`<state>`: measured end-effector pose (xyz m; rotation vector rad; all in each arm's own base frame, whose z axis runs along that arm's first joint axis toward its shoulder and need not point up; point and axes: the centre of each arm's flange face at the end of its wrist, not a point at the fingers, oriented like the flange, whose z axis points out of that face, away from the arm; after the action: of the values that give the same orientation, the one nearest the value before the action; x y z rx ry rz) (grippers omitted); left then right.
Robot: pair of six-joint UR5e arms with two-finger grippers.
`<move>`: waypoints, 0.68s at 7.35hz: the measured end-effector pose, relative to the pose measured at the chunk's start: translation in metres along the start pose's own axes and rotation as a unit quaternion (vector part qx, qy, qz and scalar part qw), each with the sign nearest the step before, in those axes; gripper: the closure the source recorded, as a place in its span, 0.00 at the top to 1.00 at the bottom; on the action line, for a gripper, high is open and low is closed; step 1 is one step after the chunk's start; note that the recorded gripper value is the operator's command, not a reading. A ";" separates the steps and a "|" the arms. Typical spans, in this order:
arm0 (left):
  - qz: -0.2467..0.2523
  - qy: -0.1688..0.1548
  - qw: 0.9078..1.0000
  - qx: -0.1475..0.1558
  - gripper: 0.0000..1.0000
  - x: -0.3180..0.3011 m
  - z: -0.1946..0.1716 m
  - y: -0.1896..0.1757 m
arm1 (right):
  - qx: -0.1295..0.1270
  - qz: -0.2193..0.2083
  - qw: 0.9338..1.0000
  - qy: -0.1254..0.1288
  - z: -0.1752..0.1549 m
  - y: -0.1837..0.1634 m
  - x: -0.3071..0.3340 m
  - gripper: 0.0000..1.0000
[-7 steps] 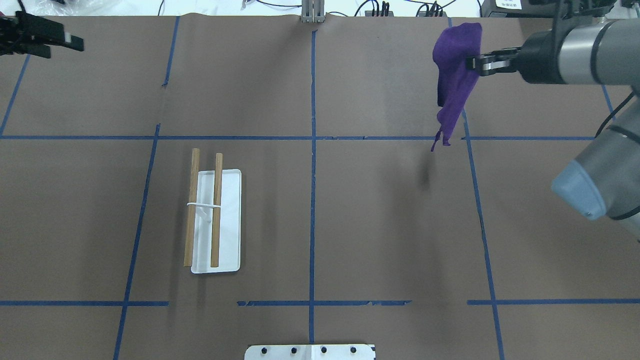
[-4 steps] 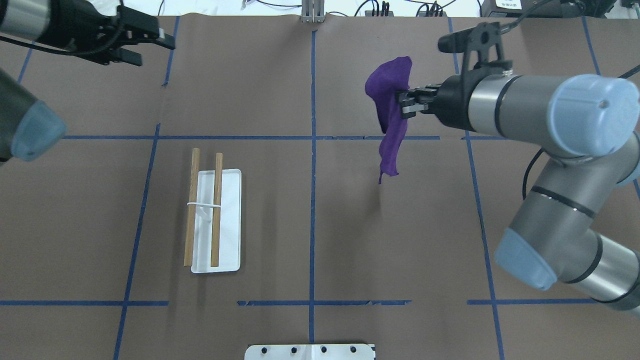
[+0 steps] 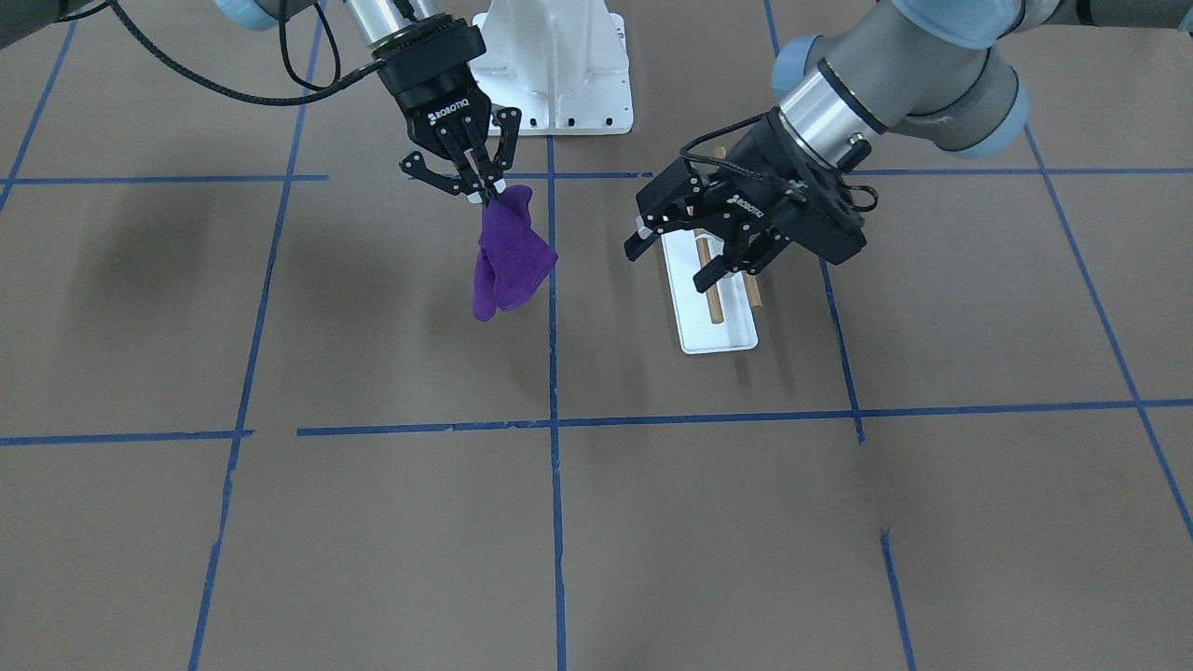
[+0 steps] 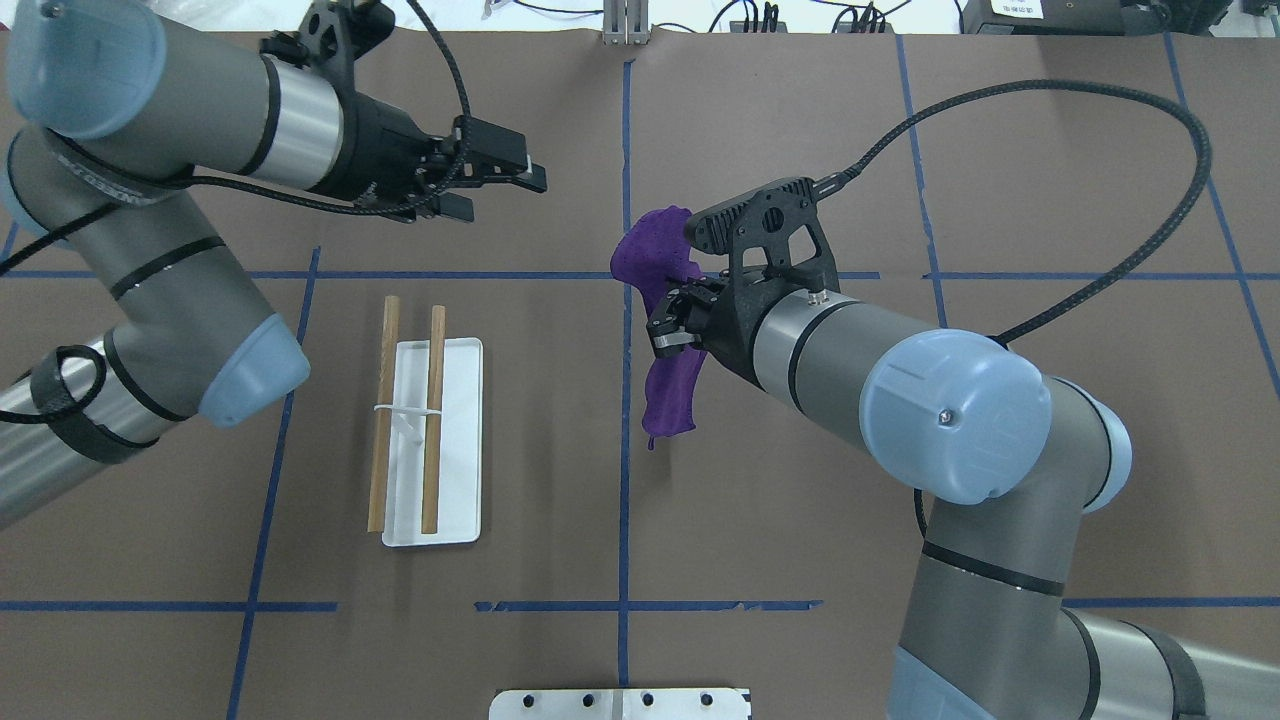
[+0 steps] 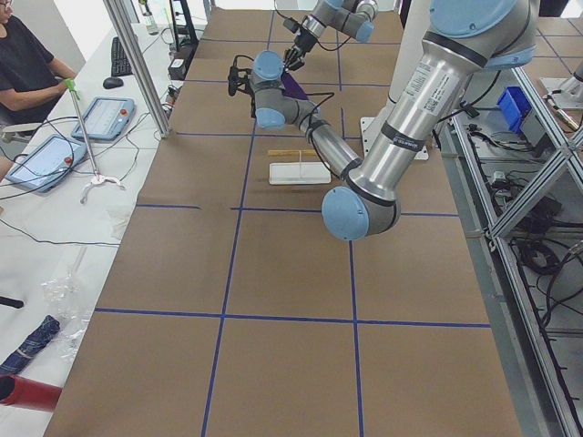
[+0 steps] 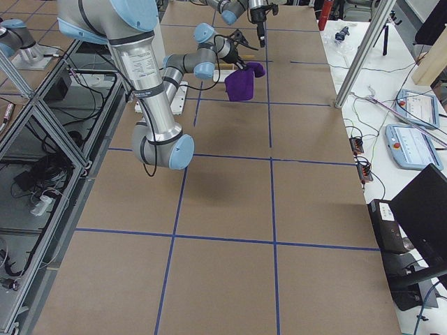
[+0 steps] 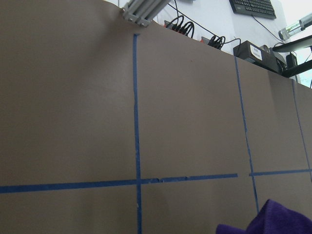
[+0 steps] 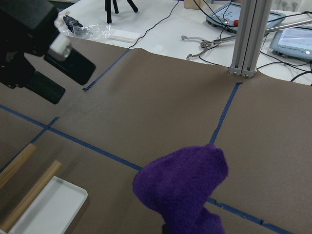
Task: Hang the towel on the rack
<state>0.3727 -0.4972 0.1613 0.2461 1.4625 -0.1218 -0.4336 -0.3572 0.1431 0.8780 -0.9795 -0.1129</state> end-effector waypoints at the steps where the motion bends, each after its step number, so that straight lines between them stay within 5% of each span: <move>1: -0.012 0.009 1.000 -0.011 1.00 0.014 0.010 0.011 | 0.002 -0.001 1.000 0.003 -0.001 0.001 -0.003 0.00; 5: -0.070 0.025 0.997 -0.021 1.00 0.055 0.029 0.009 | 0.023 -0.001 1.000 0.000 -0.013 0.001 -0.020 0.00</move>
<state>0.4092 -0.4918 0.1104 0.1133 1.5293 -0.2003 -0.4362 -0.3397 0.1271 0.9216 -0.9854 -0.0920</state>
